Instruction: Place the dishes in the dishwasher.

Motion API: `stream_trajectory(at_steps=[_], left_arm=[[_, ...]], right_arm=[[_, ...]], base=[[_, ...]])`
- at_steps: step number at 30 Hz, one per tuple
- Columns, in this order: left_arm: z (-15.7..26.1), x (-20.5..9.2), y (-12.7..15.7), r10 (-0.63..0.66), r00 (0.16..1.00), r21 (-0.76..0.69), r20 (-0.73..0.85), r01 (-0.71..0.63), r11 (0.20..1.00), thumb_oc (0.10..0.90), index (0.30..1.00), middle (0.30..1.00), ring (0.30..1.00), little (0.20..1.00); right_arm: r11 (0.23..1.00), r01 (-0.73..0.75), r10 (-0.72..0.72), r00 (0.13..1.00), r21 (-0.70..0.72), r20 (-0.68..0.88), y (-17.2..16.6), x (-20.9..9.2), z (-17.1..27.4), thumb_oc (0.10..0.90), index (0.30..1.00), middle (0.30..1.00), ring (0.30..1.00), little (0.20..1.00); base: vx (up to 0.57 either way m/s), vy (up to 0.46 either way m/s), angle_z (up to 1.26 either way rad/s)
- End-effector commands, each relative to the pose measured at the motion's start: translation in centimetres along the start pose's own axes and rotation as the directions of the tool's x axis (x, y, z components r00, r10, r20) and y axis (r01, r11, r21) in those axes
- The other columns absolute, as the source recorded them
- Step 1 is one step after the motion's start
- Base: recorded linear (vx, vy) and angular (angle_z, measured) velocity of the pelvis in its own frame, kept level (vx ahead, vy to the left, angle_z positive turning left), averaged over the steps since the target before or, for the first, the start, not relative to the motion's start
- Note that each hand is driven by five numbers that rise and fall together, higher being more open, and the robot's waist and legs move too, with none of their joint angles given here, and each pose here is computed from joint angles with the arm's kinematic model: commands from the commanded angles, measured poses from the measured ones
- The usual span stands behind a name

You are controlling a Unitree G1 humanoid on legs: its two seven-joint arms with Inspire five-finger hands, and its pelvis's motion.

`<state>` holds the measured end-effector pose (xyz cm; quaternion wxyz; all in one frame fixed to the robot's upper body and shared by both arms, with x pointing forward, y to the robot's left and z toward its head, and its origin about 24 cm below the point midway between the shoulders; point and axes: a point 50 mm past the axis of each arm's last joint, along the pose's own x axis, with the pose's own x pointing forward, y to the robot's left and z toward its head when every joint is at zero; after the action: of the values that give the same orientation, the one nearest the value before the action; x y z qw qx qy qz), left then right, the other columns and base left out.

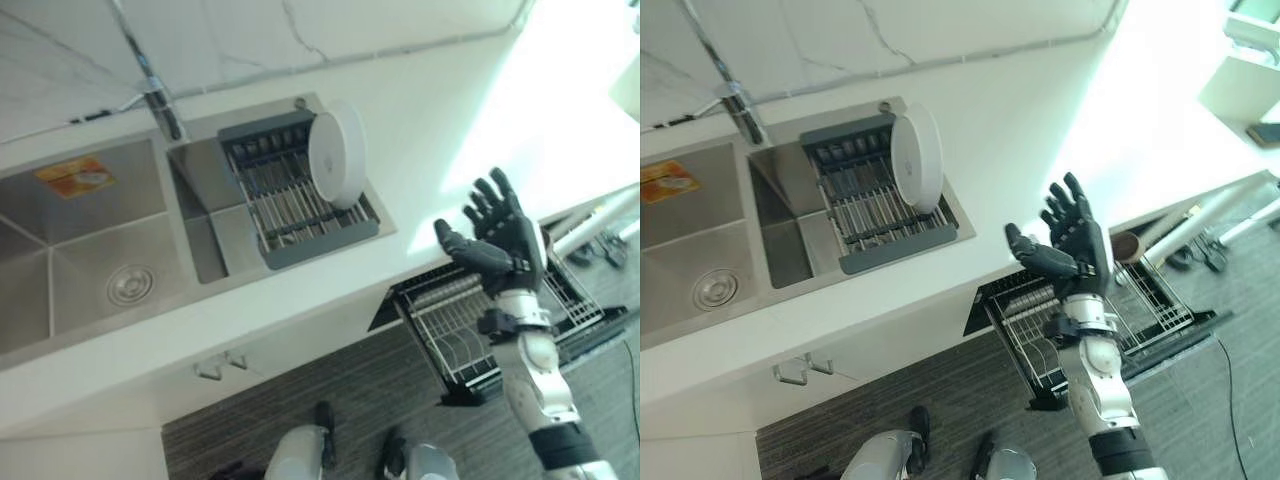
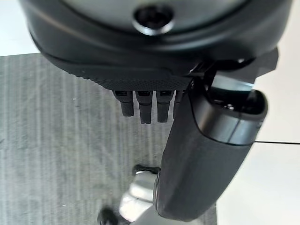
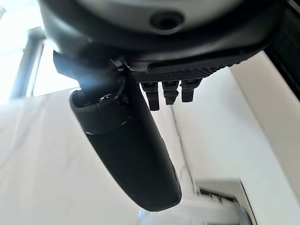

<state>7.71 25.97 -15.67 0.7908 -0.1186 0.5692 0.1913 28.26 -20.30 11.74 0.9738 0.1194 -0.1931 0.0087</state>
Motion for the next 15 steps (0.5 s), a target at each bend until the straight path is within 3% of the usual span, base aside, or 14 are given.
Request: stream_trajectory(at_steps=[1,9,15], left_arm=[[-5.4,-0.7,1.2,0.027,0.988,-0.055,-0.154,-0.036,0.998,0.800,0.900,0.900,0.900,0.900],[-6.6,-0.7,0.2,0.048,0.982,0.058,-0.181,-0.038,0.998,0.800,0.900,0.900,0.900,0.900],[-7.4,-0.8,0.1,0.071,0.973,0.105,-0.217,-0.049,0.993,0.800,0.900,0.900,0.900,0.900]], right_arm=[[0.997,-0.075,0.081,0.941,-0.030,0.328,0.8,3.1,6.8,0.800,0.900,0.900,0.900,0.900],[0.991,-0.114,0.129,0.924,-0.063,0.360,2.3,3.8,8.4,0.800,0.900,0.900,0.900,0.900],[0.985,-0.164,0.174,0.907,-0.058,0.384,3.8,4.5,9.2,0.800,0.900,0.900,0.900,0.900]], base=[[0.05,-0.219,-0.19],[0.06,-0.141,0.04],[0.08,0.181,-0.09]])
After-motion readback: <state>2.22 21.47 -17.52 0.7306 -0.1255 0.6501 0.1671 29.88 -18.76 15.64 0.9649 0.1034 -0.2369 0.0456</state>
